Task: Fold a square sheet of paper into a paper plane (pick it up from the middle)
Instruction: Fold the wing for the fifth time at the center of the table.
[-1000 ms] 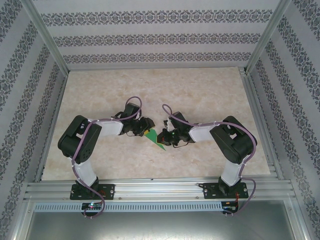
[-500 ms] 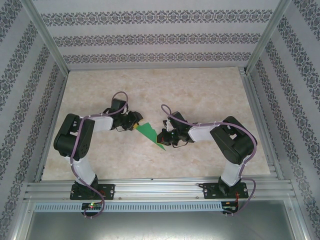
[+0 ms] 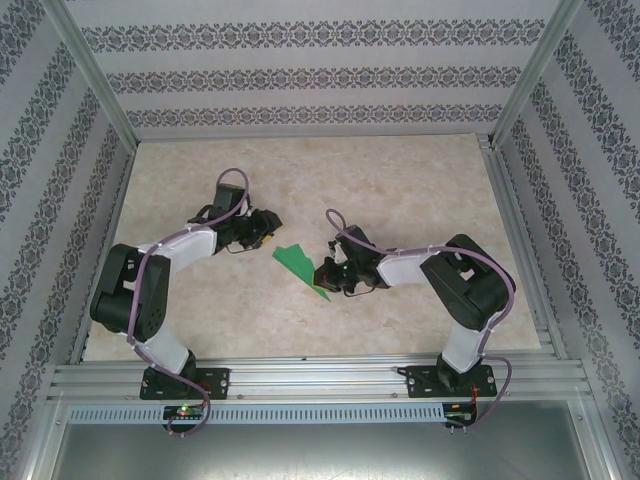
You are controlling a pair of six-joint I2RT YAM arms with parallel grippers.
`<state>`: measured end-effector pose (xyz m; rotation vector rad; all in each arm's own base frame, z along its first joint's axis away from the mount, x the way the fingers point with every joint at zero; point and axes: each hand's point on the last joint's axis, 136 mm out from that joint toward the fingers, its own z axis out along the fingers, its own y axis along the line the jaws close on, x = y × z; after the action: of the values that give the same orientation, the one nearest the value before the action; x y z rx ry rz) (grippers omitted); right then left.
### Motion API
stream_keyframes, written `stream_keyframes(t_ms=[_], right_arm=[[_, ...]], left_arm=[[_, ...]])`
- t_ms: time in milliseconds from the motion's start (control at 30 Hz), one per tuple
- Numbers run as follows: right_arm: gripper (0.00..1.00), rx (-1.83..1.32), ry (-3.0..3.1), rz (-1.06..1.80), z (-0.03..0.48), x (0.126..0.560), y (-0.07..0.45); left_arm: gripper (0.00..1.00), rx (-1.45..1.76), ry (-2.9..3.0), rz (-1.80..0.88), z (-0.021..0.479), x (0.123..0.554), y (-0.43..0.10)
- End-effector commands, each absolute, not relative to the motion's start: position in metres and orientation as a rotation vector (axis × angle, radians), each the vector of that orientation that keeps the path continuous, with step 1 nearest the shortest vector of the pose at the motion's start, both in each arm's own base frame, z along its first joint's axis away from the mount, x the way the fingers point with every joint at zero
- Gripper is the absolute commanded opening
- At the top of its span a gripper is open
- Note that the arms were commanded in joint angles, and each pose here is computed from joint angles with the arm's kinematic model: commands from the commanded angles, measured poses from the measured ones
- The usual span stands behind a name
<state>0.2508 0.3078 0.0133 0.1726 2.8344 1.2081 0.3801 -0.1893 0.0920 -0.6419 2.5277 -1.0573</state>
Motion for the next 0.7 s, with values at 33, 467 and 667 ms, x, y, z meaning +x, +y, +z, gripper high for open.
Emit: stream_keyframes(t_ms=[33,467,667], right_arm=[[0.00,0.419,2.996,0.897,-0.040,0.219,0.268],[0.00,0.401,2.971,0.923,-0.041,0.219,0.277],[0.00,0.327,2.933,0.912,-0.028,0.228,0.278]], left_arm=[[0.40,-0.515,2.606,-1.062,0.089,0.362,-0.232],[0.38,-0.539,2.712,-1.081,0.030,0.358,-0.264],[0.34,-0.620,2.774,-0.958,-0.001,0.352,-0.246]])
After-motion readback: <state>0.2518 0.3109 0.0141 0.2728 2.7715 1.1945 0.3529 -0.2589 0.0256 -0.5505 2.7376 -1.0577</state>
